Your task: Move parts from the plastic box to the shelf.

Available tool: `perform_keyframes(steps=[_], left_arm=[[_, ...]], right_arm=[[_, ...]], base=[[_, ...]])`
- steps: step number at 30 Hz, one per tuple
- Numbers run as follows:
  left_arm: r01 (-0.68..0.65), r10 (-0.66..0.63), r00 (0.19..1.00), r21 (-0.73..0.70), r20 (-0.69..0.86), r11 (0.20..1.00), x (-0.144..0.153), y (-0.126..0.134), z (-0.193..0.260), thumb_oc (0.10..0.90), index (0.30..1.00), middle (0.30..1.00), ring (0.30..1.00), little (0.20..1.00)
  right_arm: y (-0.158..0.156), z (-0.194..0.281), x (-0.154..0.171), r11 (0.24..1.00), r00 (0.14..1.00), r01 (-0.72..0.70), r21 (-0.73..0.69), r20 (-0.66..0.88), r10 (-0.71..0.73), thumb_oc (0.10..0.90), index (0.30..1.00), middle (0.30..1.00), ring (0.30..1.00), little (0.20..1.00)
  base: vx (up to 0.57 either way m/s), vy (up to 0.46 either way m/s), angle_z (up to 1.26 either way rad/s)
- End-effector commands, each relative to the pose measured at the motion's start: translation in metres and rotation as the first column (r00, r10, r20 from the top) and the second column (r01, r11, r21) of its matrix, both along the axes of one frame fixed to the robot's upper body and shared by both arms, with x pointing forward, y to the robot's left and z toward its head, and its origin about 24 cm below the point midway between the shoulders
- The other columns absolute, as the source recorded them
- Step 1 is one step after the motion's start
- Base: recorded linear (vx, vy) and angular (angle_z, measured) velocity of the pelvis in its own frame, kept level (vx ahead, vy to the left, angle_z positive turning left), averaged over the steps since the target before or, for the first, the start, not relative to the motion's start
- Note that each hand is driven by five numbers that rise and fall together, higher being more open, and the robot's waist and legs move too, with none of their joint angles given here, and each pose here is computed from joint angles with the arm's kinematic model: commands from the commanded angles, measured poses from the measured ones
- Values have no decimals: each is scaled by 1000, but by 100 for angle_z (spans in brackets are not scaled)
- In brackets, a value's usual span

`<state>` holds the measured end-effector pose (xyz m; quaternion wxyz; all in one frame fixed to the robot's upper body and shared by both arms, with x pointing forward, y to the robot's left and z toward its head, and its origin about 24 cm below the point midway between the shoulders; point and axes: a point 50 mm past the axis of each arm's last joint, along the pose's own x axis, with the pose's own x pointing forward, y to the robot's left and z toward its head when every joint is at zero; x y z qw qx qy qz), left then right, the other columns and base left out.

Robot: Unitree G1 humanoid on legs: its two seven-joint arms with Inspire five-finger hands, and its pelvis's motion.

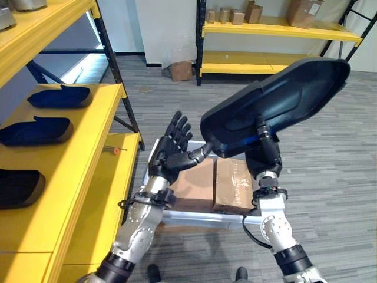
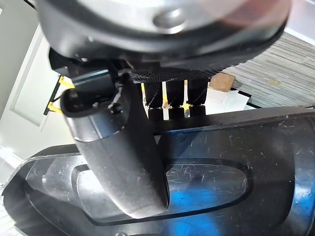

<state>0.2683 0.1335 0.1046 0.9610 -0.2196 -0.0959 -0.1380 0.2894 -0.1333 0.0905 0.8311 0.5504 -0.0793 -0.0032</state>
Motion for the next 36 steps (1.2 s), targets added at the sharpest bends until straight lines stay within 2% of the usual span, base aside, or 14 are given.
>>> perform_keyframes(steps=[1, 9, 21, 22, 23, 36], left_arm=[[69, -41, 955, -84, 295, 994, 8, -14, 63, 900, 1000, 1000, 1000, 1000], [112, -76, 956, -113, 284, 987, 13, -29, 66, 900, 1000, 1000, 1000, 1000], [101, -68, 966, -121, 250, 988, 26, -41, 65, 900, 1000, 1000, 1000, 1000], [102, -68, 967, -129, 246, 986, 27, -42, 66, 553, 514, 514, 514, 514], [101, -68, 967, -128, 244, 987, 28, -43, 65, 400, 300, 300, 300, 300], [117, -81, 967, -142, 241, 983, 29, -45, 65, 400, 300, 300, 300, 300]], right_arm=[[5, 69, 3, 1000, 936, 0, -20, 353, 7, 400, 300, 300, 300, 300], [14, 66, 4, 999, 941, -34, -19, 335, 39, 400, 300, 300, 300, 300], [21, 64, 6, 998, 946, -63, -19, 317, 66, 400, 300, 300, 300, 300], [21, 63, 6, 998, 947, -64, -17, 313, 66, 400, 300, 300, 300, 300], [21, 63, 6, 998, 948, -63, -19, 312, 65, 400, 300, 300, 300, 300], [23, 61, 6, 997, 950, -69, -27, 302, 74, 400, 300, 300, 300, 300]], base=[[0, 0, 0], [0, 0, 0], [0, 0, 0], [0, 0, 0], [0, 0, 0], [0, 0, 0]])
